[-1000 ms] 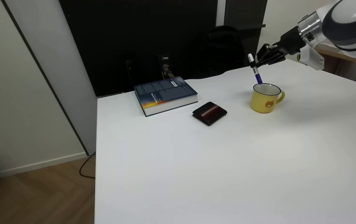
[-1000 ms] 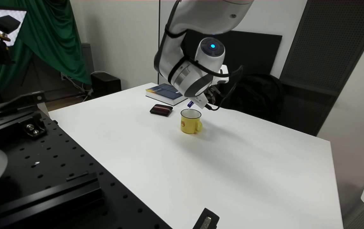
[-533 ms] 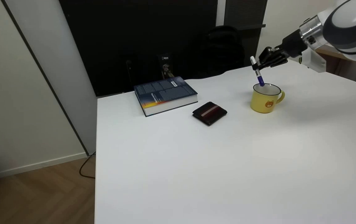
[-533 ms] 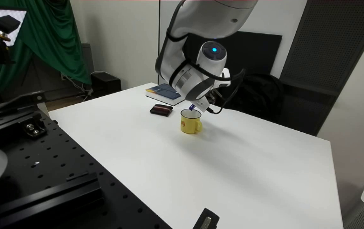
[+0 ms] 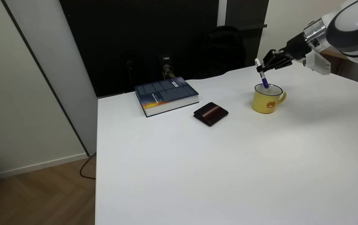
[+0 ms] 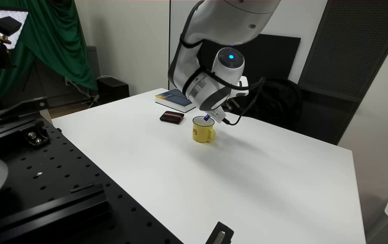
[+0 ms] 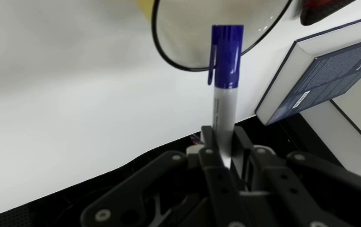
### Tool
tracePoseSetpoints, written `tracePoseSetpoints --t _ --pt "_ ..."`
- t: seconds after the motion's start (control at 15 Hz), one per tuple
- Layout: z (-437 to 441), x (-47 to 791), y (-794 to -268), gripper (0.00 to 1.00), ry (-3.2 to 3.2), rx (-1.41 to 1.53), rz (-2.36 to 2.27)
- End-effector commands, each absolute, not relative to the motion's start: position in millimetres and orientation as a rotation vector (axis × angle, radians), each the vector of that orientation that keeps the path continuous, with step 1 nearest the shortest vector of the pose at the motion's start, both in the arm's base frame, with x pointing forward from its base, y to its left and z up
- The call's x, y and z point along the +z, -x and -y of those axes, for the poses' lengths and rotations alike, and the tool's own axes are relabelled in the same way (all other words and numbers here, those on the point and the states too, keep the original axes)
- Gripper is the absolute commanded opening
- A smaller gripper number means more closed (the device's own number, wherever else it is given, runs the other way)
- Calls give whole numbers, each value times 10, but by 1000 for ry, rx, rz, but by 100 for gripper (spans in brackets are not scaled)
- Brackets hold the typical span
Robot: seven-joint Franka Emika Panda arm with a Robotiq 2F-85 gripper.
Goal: Put the marker in the cup
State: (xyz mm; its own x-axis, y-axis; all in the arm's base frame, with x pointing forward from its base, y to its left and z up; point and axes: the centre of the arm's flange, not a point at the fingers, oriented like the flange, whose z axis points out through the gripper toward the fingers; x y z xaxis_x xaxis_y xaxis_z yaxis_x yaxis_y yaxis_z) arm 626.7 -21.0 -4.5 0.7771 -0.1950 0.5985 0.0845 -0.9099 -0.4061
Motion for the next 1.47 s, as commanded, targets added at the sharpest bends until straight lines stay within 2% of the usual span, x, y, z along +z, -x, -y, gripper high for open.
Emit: tracePoseSetpoints --t 0.0,1.07,1.2,1.4 --pt "178 -185 -6072 4 2512 -981 -128" --pt "-28 -450 -5978 4 2525 -907 -132" --pt "-18 -445 -5988 43 2529 -906 -134" --pt "-25 -429 -6014 63 2536 -909 -127"
